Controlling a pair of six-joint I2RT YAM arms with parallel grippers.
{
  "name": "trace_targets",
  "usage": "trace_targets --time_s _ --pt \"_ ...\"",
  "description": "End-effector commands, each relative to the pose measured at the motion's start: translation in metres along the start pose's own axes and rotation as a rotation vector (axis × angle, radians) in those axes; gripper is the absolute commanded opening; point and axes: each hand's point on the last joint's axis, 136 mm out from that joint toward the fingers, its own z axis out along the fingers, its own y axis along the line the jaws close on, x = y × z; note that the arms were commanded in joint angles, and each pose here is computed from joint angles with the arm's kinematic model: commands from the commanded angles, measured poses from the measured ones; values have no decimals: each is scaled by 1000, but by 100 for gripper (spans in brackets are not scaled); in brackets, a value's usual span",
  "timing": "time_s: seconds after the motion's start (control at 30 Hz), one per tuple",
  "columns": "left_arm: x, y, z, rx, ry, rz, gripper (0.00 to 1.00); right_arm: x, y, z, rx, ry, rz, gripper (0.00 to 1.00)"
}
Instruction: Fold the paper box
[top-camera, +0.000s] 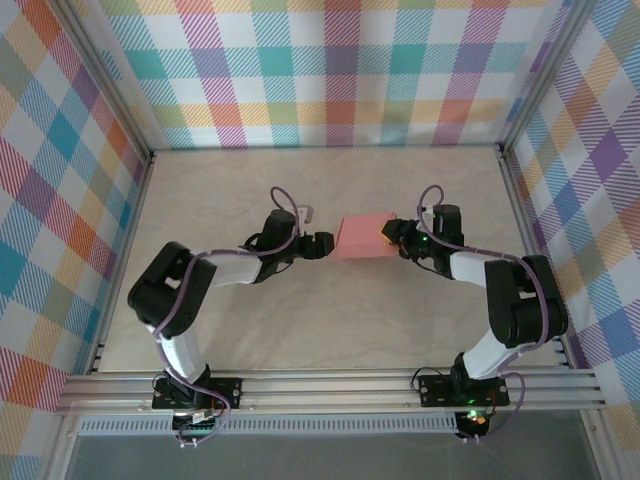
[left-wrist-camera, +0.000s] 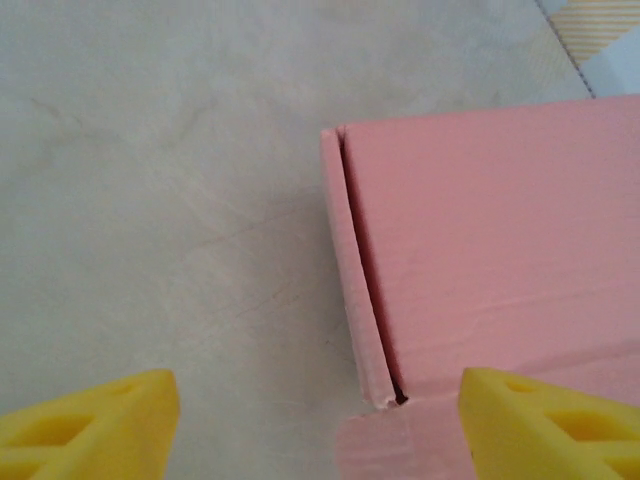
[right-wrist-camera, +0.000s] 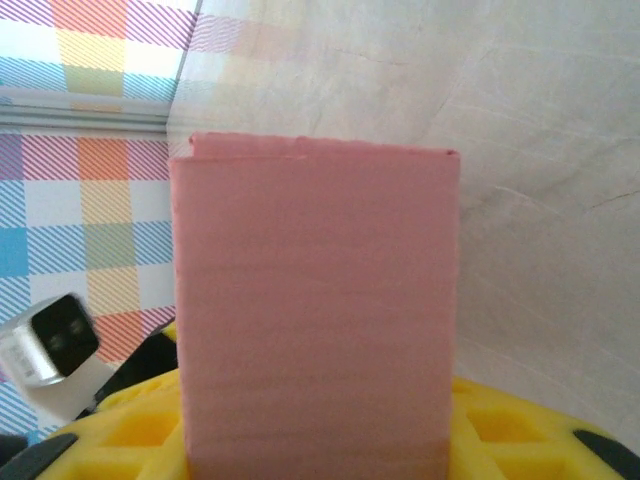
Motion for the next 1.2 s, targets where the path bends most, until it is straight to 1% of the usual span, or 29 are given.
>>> trace_targets --time_s 0.0,0.07,0.13,0.2,0.23,0.33,0.43,0.5,0.6,0.7,0.73,0.93,1.03,1.17 --pt "-37 -12 -31 -62 -182 269 82 -1 12 -8 -29 3 3 42" --pt "-36 -20 -43 -89 -222 438 84 -1 14 -10 -35 4 10 42" --pt "-26 -34 -51 -95 -252 645 88 -3 18 -12 -44 2 11 43" --pt "-14 -45 -54 -95 -253 813 92 -4 20 -14 -48 3 13 43" --pt "-10 -48 -55 -113 -257 888 93 -4 22 -15 -51 4 12 43" --pt "2 -58 -51 -185 -258 1095 94 -3 26 -17 -60 15 22 43" --pt "6 -64 -44 -281 -277 1239 94 -1 31 -18 -81 33 38 43" --pt "3 -66 -41 -354 -315 1302 93 1 34 -19 -90 45 47 44" --pt "-4 -63 -33 -501 -348 1380 93 2 36 -20 -101 53 55 44" --pt "-8 -61 -26 -598 -391 1422 93 3 37 -21 -107 58 63 44" --pt "-9 -61 -24 -611 -408 1423 93 3 39 -21 -111 60 62 44" --pt "-9 -62 -11 -614 -412 1427 89 4 41 -23 -123 67 64 44" --pt "-9 -62 -5 -606 -415 1419 81 5 42 -22 -137 73 71 44" --pt "-9 -63 1 -595 -420 1414 76 6 44 -22 -152 75 75 44"
